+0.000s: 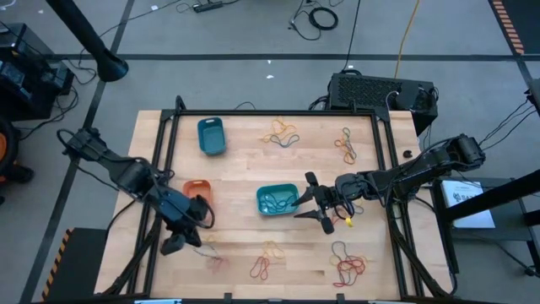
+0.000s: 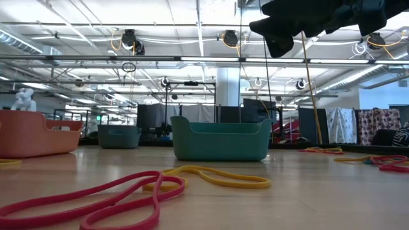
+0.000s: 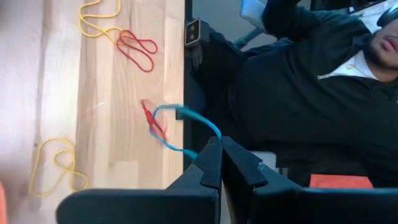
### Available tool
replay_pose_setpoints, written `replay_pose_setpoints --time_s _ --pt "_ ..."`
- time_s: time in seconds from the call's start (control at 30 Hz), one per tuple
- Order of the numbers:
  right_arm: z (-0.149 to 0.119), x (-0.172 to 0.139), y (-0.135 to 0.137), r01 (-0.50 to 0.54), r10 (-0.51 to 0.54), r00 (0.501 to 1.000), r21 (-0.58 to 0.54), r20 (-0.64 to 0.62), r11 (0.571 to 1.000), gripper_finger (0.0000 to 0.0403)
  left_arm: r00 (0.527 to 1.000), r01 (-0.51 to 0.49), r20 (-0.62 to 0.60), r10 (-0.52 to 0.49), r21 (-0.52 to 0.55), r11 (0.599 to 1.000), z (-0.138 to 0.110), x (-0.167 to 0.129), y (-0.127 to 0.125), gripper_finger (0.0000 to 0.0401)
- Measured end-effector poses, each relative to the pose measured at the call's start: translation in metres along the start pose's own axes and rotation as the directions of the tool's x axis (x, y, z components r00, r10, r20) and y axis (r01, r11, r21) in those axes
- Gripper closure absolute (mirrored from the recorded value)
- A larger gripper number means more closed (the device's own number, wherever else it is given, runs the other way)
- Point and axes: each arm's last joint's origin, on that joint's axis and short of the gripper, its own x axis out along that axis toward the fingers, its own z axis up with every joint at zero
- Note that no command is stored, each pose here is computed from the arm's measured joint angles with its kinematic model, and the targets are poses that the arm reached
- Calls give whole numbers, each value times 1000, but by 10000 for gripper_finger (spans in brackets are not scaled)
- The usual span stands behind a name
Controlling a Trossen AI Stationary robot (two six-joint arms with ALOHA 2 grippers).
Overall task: Sort rubber bands into baskets
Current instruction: Put the blue rubber band into the green bin
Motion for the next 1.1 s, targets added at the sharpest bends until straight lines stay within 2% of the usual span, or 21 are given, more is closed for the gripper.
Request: replay_pose_setpoints --time_s 0.1,0.23,0.3,0.43,0.6,0.73,0.83,1.0,1.03,1.1 --pt "0 0 0 0 0 1000 0 0 1000 243 999 -40 23 39 31 999 0 -10 -2 393" --pt "0 0 0 0 0 1000 0 0 1000 243 974 -219 65 215 46 975 -5 -12 8 393" --pt "0 0 0 0 0 1000 0 -1 1000 243 959 -281 36 281 17 959 -11 -4 17 393" --pt "0 0 0 0 0 1000 0 -3 1000 243 949 -314 -41 313 -13 949 -20 22 35 393" --pt "0 0 0 0 0 1000 0 -3 1000 243 947 -304 -127 296 -53 951 -34 51 58 393" --pt "0 0 0 0 0 1000 0 -2 1000 243 964 -226 -168 208 -98 969 -45 74 75 393" --pt "0 0 0 0 0 1000 0 -2 1000 243 978 -131 -185 100 -165 978 -51 87 82 393" --pt "0 0 0 0 0 1000 1 -2 1000 243 983 -26 -179 -24 -269 963 -52 96 83 393" --pt "0 0 0 0 0 1000 0 -1 1000 243 984 20 -165 -69 -281 959 -50 96 80 393" --pt "0 0 0 0 0 1000 0 -1 1000 243 973 180 -97 -208 -241 954 -39 95 68 393"
